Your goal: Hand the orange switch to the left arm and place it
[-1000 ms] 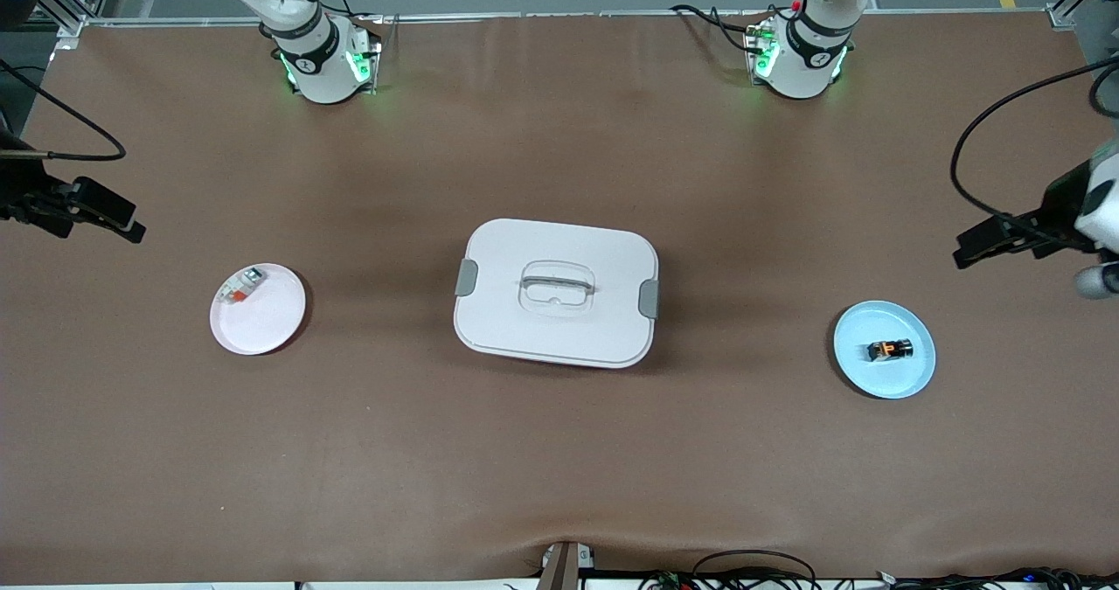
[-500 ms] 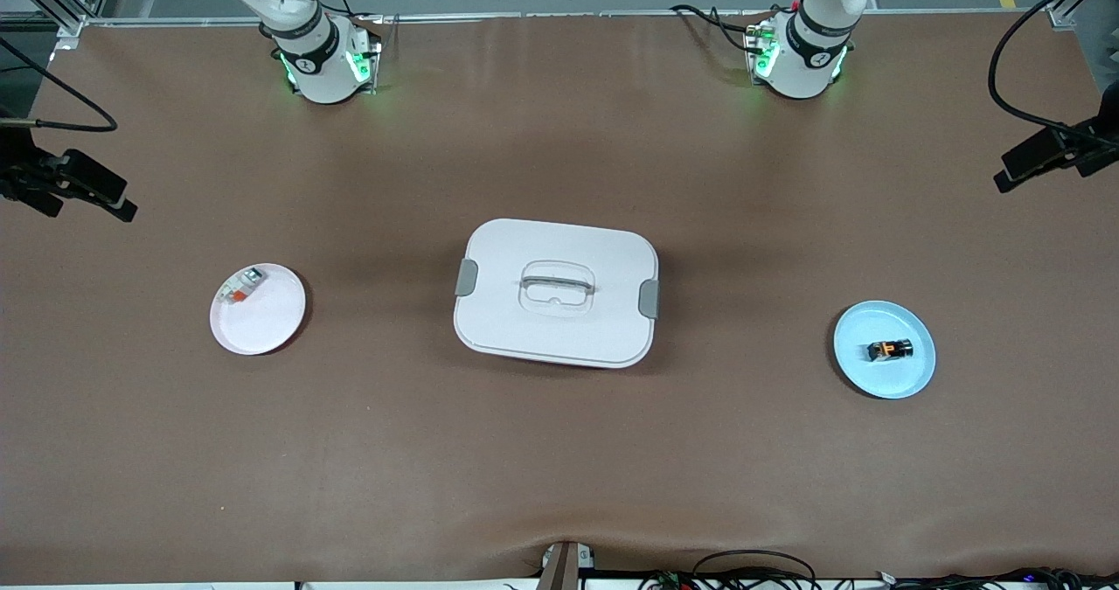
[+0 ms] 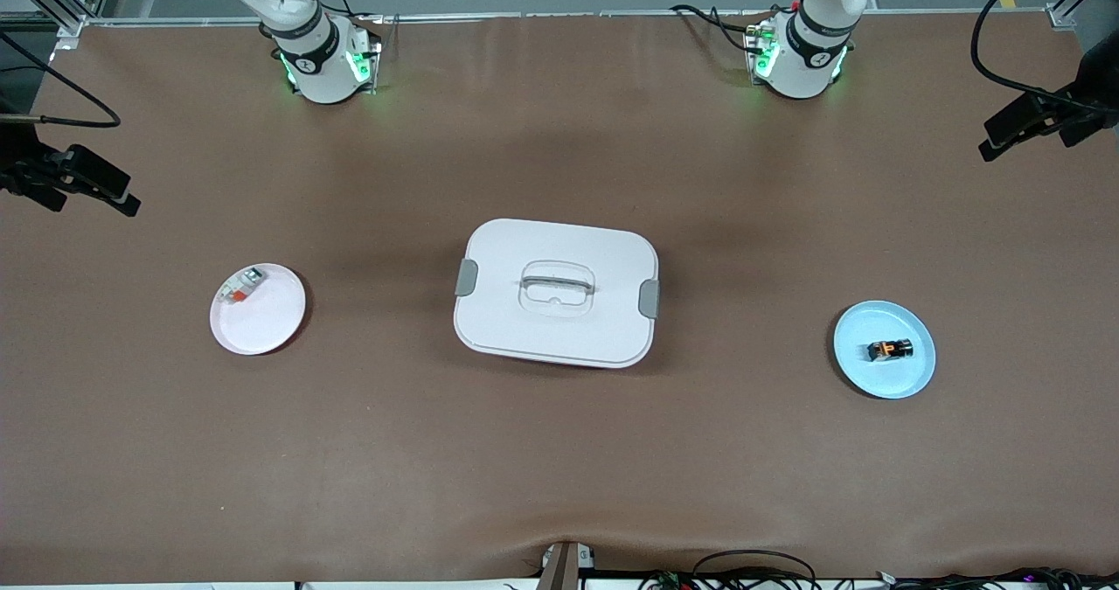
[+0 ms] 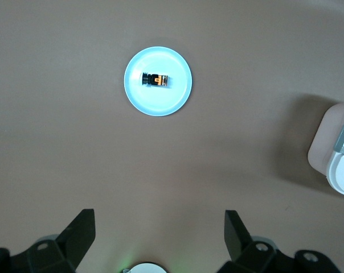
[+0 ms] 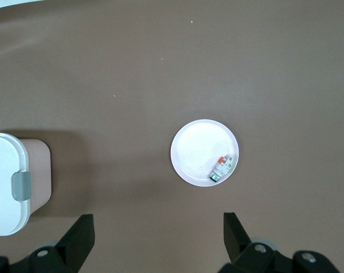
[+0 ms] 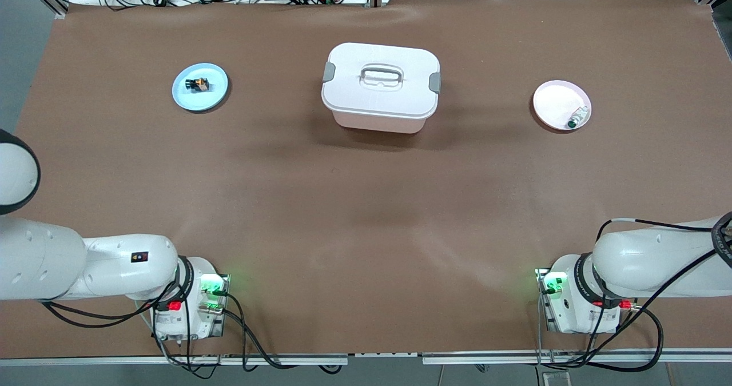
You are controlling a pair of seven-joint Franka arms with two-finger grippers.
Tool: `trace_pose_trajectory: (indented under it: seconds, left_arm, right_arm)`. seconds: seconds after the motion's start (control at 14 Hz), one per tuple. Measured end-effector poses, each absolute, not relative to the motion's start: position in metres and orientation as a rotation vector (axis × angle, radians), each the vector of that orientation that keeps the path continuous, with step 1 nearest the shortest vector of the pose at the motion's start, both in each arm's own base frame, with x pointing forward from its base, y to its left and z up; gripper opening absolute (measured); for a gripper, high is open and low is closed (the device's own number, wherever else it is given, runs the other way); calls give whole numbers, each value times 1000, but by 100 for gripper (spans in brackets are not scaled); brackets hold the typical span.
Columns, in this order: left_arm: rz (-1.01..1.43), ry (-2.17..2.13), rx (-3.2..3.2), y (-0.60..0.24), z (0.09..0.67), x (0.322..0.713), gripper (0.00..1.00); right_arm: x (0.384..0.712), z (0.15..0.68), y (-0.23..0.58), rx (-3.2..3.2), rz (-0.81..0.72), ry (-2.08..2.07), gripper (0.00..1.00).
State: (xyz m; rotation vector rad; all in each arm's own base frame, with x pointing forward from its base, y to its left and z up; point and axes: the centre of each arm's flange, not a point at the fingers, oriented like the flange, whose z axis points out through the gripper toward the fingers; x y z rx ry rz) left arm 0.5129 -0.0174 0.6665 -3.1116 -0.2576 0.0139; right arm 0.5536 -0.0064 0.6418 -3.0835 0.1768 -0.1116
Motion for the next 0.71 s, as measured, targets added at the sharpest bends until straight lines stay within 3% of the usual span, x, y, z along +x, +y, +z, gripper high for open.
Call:
trace_pose_trajectory:
  seconds: [0.71]
  left_arm:
    - [31, -196, -3118, -36, 661, 508, 100]
  right_arm:
    - [550, 640, -20, -3087, -74, 175, 100]
